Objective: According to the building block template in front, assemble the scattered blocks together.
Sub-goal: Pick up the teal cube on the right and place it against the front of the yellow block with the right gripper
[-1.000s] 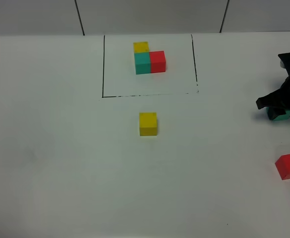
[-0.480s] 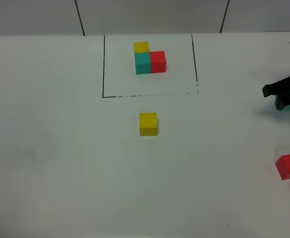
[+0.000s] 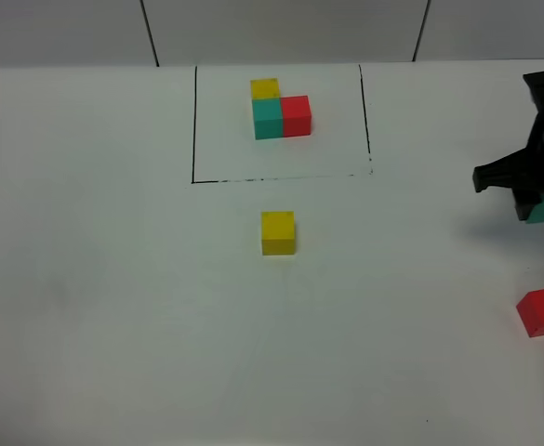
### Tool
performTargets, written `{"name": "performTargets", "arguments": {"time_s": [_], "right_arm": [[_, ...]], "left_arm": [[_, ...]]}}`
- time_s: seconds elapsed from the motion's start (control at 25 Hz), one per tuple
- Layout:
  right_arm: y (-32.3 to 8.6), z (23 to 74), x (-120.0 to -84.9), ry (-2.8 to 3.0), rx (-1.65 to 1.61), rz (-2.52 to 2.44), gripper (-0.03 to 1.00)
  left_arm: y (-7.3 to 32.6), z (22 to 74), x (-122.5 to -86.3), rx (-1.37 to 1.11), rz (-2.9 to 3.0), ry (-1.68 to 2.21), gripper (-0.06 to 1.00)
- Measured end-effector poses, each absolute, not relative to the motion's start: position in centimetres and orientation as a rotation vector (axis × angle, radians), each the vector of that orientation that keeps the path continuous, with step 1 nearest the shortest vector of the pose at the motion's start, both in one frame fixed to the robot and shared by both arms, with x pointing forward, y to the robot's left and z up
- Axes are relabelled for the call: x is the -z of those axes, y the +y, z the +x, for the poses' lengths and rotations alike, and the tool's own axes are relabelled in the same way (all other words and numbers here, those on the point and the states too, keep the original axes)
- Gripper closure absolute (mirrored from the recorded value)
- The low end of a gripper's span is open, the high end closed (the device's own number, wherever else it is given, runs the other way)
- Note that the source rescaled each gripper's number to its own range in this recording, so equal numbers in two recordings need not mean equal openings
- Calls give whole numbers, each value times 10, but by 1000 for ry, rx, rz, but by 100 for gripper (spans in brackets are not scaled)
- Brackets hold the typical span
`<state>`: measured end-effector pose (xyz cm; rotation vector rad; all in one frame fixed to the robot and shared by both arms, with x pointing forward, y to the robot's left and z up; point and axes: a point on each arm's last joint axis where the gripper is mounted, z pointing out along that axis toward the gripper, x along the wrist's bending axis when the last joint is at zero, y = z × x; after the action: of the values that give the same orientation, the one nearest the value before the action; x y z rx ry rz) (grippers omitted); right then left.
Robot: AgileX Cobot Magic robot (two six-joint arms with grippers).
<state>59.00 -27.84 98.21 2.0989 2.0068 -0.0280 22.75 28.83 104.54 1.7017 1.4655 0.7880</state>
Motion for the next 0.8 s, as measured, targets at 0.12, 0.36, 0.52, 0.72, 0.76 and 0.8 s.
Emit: {"name": "performTargets", "arguments": {"time_s": [0.12,0.36,0.52,0.72,0.76,0.8], "right_arm": [[-254,587,-983,2016,15,2095,96],[-219,576,-977,2027,5,2101,96],[-205,558,-967,2035,21,2114,96],[-174,541,-963,2066,-4,2083,96],[-167,539,-963,2076,-16,2069,96],[-159,536,-963,2082,-30,2060,96]], "left_arm": [[288,228,-1045,-788,1702,1465,4],[288,228,-1045,-788,1702,1465,4],[288,228,-1045,-788,1702,1465,4],[288,228,-1045,-788,1702,1466,4],[288,228,-1045,-788,1702,1466,4],[288,228,-1045,-788,1702,1466,4]]}}
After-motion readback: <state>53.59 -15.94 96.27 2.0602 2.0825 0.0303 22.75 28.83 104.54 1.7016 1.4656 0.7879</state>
